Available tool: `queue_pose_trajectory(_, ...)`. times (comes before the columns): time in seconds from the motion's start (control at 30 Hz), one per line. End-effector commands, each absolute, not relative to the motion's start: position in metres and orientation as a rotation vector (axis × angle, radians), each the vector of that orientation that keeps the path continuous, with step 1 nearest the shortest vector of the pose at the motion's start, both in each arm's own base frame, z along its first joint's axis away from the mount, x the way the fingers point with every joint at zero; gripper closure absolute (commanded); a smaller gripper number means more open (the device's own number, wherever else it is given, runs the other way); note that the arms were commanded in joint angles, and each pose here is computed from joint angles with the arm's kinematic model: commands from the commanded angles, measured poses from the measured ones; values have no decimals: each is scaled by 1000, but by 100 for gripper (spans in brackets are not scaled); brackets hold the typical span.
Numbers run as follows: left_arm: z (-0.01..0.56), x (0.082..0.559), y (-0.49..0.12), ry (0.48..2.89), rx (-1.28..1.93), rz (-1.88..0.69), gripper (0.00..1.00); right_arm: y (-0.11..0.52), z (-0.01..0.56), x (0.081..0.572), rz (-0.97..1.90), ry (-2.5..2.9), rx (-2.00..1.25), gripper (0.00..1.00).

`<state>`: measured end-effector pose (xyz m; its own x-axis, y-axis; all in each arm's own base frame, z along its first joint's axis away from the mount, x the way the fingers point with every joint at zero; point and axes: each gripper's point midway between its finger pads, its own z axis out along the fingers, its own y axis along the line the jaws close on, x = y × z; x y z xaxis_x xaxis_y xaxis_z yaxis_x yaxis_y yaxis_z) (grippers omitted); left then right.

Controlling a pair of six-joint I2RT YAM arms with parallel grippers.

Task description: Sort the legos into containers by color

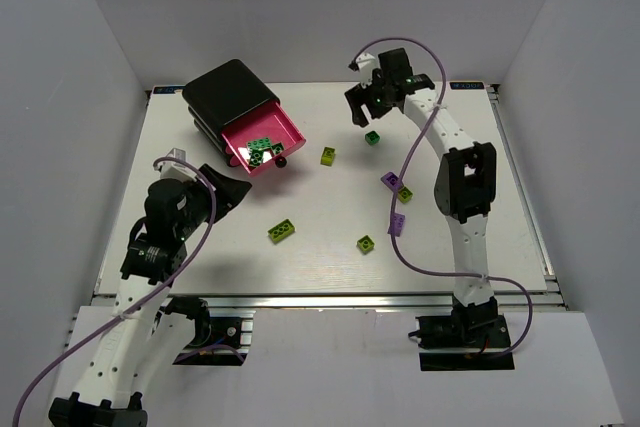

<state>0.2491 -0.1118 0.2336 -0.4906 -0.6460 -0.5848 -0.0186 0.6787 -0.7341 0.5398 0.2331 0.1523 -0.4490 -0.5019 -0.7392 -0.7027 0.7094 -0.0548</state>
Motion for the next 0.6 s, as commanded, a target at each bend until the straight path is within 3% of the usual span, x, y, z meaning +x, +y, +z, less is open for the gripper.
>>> queue_pose_trajectory(0.0,238,250,-116,1939,-485,-862,26,216,113,534,302,2303,-852,16)
queue_pose_trajectory(0.43,234,247,-113,1946,-508,-853,26,185,36,548,168,2396,-902,16)
queue_pose_trajectory(0.57,232,246,-113,1954,-513,-849,26,188,30,550,191,2394,-907,24)
